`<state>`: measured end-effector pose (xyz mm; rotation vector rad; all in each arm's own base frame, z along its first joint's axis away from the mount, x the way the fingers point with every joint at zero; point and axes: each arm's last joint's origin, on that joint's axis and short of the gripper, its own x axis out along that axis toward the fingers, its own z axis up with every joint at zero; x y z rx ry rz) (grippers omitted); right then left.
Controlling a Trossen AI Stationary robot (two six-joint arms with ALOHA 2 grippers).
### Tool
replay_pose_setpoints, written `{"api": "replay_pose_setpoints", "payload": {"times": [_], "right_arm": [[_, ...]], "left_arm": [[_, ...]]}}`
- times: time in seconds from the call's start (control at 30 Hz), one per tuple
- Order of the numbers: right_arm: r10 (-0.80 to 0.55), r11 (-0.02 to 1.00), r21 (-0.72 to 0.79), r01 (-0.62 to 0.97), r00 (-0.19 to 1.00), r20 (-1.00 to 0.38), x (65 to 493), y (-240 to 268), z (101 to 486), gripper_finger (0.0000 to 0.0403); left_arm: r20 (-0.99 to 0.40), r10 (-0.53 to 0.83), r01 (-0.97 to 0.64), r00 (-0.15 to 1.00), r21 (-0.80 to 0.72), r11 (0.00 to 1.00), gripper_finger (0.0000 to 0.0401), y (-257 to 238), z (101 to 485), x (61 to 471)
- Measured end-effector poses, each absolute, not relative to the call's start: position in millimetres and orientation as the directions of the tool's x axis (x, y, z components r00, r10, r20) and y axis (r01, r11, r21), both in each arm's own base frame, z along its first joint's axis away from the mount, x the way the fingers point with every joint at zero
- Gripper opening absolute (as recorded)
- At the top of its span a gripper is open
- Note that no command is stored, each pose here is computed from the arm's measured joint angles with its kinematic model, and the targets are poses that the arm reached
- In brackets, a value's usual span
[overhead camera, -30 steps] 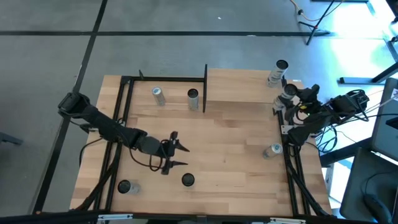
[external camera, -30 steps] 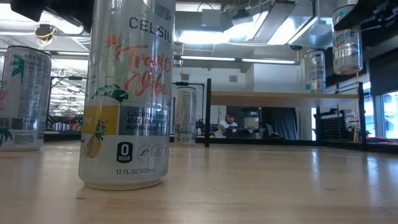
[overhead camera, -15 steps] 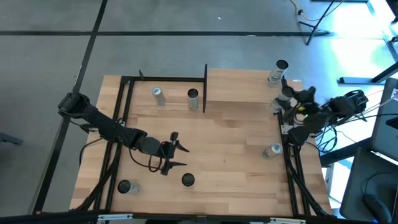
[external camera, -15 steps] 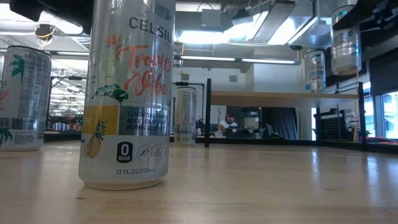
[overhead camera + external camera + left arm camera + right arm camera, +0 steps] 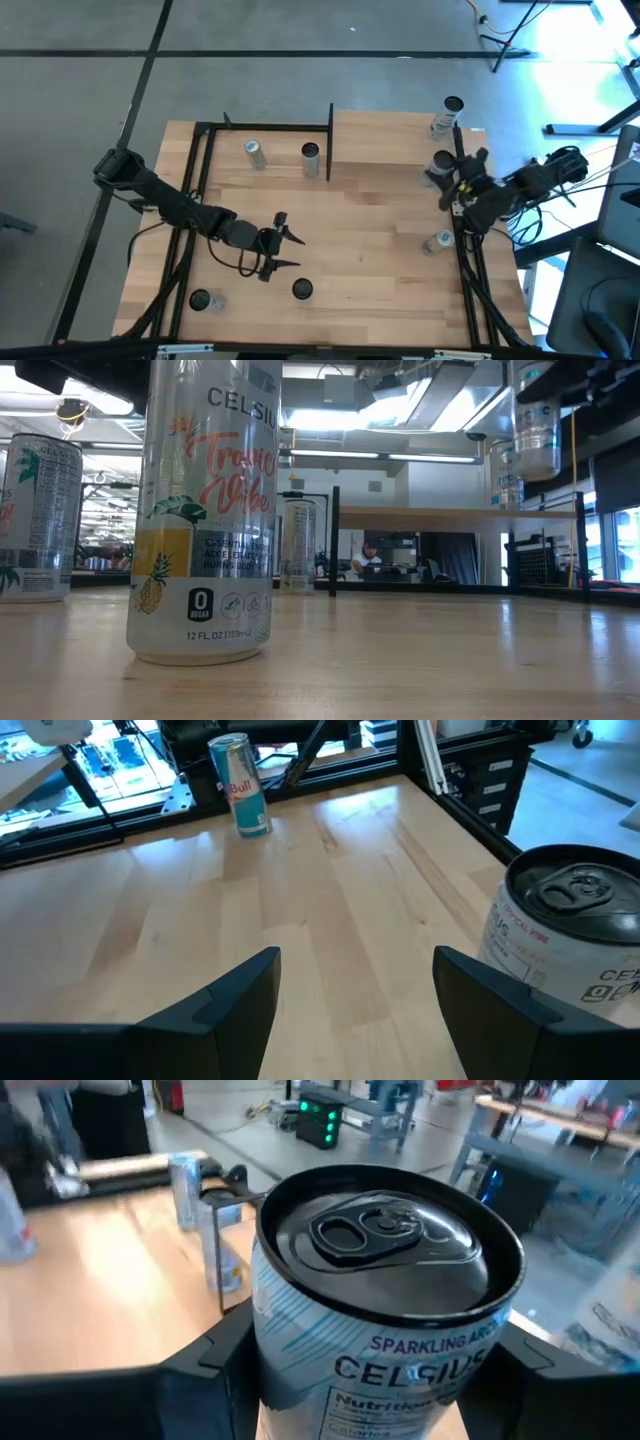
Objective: Place canned beverage on shelf
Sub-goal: Put the white and blue soda can on the shelf aligned with the other white and blue soda can
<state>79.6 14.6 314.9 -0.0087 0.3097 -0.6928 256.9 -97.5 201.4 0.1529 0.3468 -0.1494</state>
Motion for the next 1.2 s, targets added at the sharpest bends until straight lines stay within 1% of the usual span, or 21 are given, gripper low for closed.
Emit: {"api": "replay_pose_setpoints", "payload": {"times": [0.07, 0.1, 0.17, 0.2, 0.27, 0.33, 0.4, 0.47, 0.57, 0.73, 0.93, 1.07, 1.2], "right_arm": [[-0.664, 0.743, -0.132, 0.656, 0.696, -0.274, 83.3, 13.2, 314.8, 0.0221], [-0.676, 0.730, -0.118, 0.673, 0.685, -0.273, 83.6, 11.2, 315.6, 0.0221], [-0.664, 0.730, -0.037, 0.682, 0.696, -0.274, 88.9, 9.7, 320.0, 0.0221], [-0.656, 0.738, -0.039, 0.673, 0.703, -0.275, 95.3, 10.5, 321.4, 0.0221], [-0.661, 0.738, -0.095, 0.668, 0.690, -0.295, 110.0, 10.6, 319.5, 0.0221], [-0.677, 0.724, -0.149, 0.673, 0.652, -0.342, 121.4, 6.4, 313.6, 0.0221], [-0.721, 0.680, -0.197, 0.706, 0.594, -0.357, 126.8, -3.1, 314.3, 0.0221], [-0.749, 0.644, -0.197, 0.739, 0.557, -0.359, 126.5, -13.3, 318.4, 0.0221], [-0.739, 0.646, -0.199, 0.737, 0.538, -0.405, 121.3, -27.0, 318.3, 0.0221], [-0.745, 0.629, -0.203, 0.750, 0.508, -0.432, 106.4, -46.8, 321.5, 0.0221], [-0.728, 0.656, -0.187, 0.731, 0.547, -0.414, 86.7, -56.2, 327.9, 0.0221], [-0.677, 0.717, -0.188, 0.671, 0.607, -0.416, 82.8, -62.1, 326.3, 0.0221], [-0.655, 0.742, -0.192, 0.642, 0.635, -0.408, 80.6, -69.6, 327.2, 0.0221]], "left_arm": [[-0.348, -0.119, 0.171, 0.930, 0.123, 0.978, 0.0247, -97.5, 201.4, 256.9], [-0.347, -0.119, 0.171, 0.930, 0.123, 0.978, 0.0247, -97.5, 201.5, 256.9], [-0.346, -0.119, 0.171, 0.931, 0.124, 0.977, 0.0247, -97.5, 201.6, 256.9], [-0.345, -0.118, 0.171, 0.931, 0.128, 0.977, 0.0247, -97.2, 201.6, 257.1], [-0.345, -0.114, 0.171, 0.932, 0.140, 0.975, 0.0247, -96.0, 201.6, 257.5], [-0.345, -0.109, 0.166, 0.932, 0.141, 0.976, 0.0247, -94.5, 201.7, 258.1], [-0.349, -0.105, 0.162, 0.931, 0.139, 0.977, 0.0247, -93.5, 201.3, 258.3], [-0.357, -0.104, 0.162, 0.928, 0.135, 0.978, 0.0247, -93.5, 200.5, 258.0], [-0.363, -0.104, 0.163, 0.926, 0.135, 0.977, 0.0247, -93.5, 199.9, 257.7], [-0.369, -0.104, 0.164, 0.924, 0.134, 0.977, 0.0247, -93.4, 199.3, 257.5], [-0.369, -0.104, 0.164, 0.923, 0.133, 0.977, 0.0247, -93.4, 199.3, 257.5], [-0.369, -0.104, 0.160, 0.924, 0.124, 0.979, 0.0247, -93.4, 199.3, 257.5], [-0.369, -0.104, 0.160, 0.923, 0.123, 0.980, 0.0247, -93.4, 199.3, 257.5]]}}
